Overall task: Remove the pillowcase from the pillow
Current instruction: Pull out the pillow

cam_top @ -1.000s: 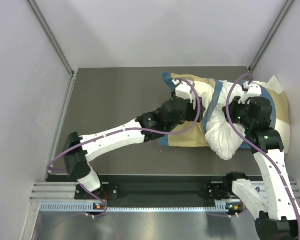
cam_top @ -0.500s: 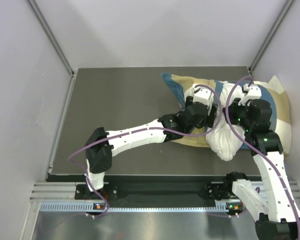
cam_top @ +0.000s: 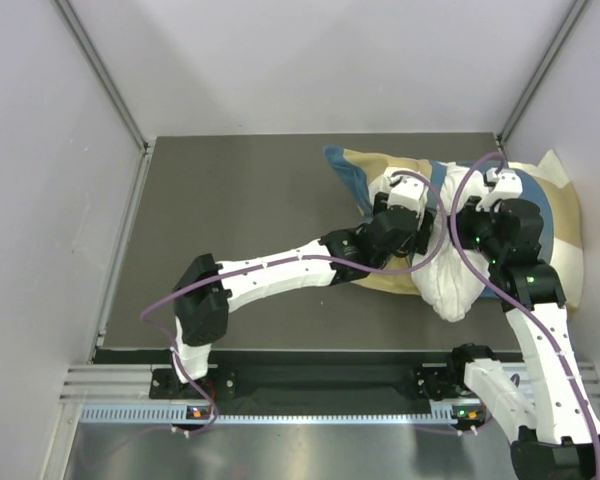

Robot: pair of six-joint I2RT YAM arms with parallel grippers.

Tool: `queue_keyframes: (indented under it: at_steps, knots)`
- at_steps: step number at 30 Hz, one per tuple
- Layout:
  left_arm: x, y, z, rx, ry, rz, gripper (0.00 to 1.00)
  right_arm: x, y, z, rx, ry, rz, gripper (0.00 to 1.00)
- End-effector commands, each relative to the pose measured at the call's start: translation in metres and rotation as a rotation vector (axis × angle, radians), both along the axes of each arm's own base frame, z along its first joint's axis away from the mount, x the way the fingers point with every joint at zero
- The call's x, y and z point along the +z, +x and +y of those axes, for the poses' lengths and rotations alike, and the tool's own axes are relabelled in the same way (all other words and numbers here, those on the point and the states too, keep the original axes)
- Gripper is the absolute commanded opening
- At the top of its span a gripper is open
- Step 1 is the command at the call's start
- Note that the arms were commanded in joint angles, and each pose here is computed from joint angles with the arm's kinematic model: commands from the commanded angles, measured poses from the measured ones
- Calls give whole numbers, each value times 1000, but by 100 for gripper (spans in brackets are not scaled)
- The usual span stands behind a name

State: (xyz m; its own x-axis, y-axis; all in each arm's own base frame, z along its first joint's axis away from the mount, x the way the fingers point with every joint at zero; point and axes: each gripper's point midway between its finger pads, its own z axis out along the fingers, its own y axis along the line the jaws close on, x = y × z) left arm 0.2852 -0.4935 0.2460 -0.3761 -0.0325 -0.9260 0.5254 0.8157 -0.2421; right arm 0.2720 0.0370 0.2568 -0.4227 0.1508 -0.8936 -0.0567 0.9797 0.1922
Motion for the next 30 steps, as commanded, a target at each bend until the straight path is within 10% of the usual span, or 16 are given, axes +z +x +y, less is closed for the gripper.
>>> queue_keyframes:
  at_steps: [1, 8, 30]
  knots:
    - [-1, 34, -4, 99, 16, -19, 74, -19, -22, -23, -97, -65, 105, 0]
    - [-26, 63, 29, 190, 61, 15, 0, -18, -25, -22, -99, -62, 102, 0]
    - [34, 131, 271, 656, -57, -77, 0, -22, -28, -43, -216, -104, 122, 0]
